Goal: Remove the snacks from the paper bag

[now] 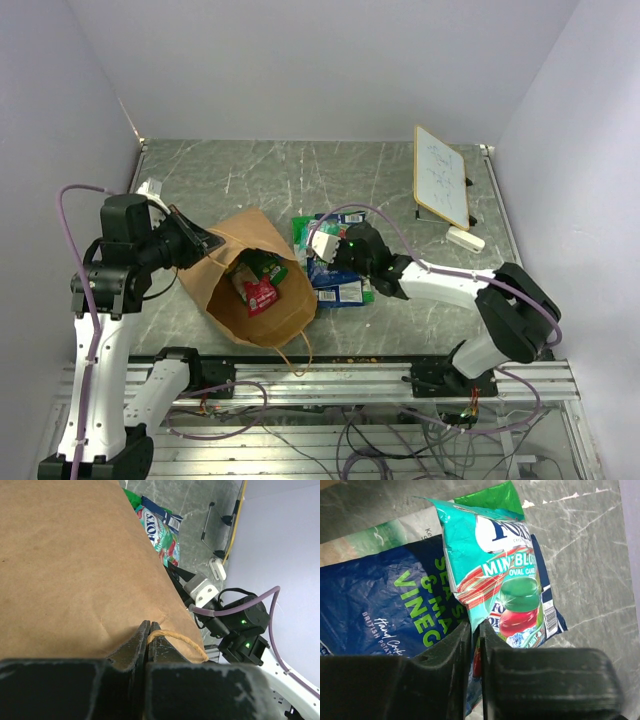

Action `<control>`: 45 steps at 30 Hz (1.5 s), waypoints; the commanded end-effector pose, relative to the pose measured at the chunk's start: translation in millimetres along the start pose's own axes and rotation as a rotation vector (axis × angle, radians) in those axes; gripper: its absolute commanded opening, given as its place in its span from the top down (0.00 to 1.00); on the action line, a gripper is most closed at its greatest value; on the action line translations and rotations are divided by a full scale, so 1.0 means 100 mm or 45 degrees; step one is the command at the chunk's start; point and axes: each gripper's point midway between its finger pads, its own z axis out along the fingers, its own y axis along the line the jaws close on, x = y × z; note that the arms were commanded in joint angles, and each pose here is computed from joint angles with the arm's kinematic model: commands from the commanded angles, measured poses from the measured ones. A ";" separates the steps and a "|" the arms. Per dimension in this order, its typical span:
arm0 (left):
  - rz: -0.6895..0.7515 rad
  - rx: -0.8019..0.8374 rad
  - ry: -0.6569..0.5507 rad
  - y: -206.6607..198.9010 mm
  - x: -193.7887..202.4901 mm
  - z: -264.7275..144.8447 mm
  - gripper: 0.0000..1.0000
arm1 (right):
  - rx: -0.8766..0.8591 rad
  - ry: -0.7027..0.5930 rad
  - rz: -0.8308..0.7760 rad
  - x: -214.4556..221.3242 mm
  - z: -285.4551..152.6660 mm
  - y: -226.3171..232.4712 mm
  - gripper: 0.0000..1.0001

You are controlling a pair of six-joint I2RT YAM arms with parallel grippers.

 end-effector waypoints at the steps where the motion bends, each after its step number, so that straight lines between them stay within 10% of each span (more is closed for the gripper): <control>1: -0.003 0.033 -0.024 -0.03 0.00 -0.02 0.93 | -0.011 -0.088 0.038 -0.22 -0.16 -0.06 0.83; 11: -0.023 0.041 -0.048 0.00 0.01 -0.02 0.93 | -0.015 -0.417 -0.018 -0.88 -0.93 -0.27 0.56; 21: -0.024 0.052 -0.064 -0.01 0.00 -0.03 0.93 | -0.497 -0.990 -0.528 -1.96 -1.68 0.90 0.43; 30: 0.002 0.064 -0.034 -0.04 0.01 -0.01 0.93 | -0.601 -0.802 -0.947 -1.93 -1.08 1.70 0.42; 45: 0.025 0.083 0.031 -0.06 0.08 0.02 0.93 | -0.451 -0.390 -1.161 -1.62 -0.27 1.62 0.45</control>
